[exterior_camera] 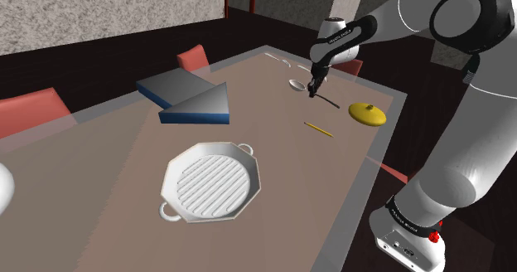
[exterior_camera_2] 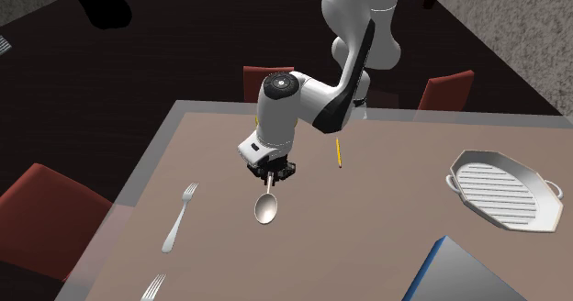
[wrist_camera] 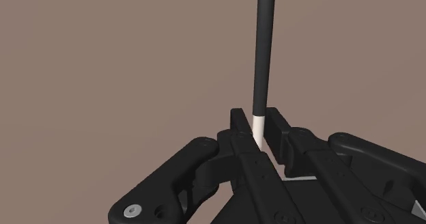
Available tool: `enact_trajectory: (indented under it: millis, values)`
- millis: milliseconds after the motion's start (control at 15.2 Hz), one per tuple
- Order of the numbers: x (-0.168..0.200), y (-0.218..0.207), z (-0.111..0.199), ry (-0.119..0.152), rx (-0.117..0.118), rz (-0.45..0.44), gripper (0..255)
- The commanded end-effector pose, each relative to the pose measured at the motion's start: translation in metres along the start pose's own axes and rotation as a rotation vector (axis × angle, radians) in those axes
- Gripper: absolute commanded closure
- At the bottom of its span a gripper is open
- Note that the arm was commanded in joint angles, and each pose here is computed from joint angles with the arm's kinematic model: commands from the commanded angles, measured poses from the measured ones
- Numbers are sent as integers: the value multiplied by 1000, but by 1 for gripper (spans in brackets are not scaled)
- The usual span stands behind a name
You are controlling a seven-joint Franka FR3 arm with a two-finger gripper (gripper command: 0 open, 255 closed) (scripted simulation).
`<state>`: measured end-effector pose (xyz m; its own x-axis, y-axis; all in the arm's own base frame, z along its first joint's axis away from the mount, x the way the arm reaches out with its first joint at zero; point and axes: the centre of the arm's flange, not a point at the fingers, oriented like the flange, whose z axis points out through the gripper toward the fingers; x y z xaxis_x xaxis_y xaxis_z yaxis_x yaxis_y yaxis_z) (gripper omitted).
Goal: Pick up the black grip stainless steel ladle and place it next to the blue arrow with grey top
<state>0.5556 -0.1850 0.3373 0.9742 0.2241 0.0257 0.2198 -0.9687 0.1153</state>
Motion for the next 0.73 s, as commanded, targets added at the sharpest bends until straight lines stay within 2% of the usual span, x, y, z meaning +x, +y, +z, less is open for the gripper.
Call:
enact_trajectory:
  millis: [0,396,660]
  values:
    - [0,0,0,0,0,0,255]
    - [0,0,0,0,0,0,255]
    - [1,2,-21,0,0,0,255]
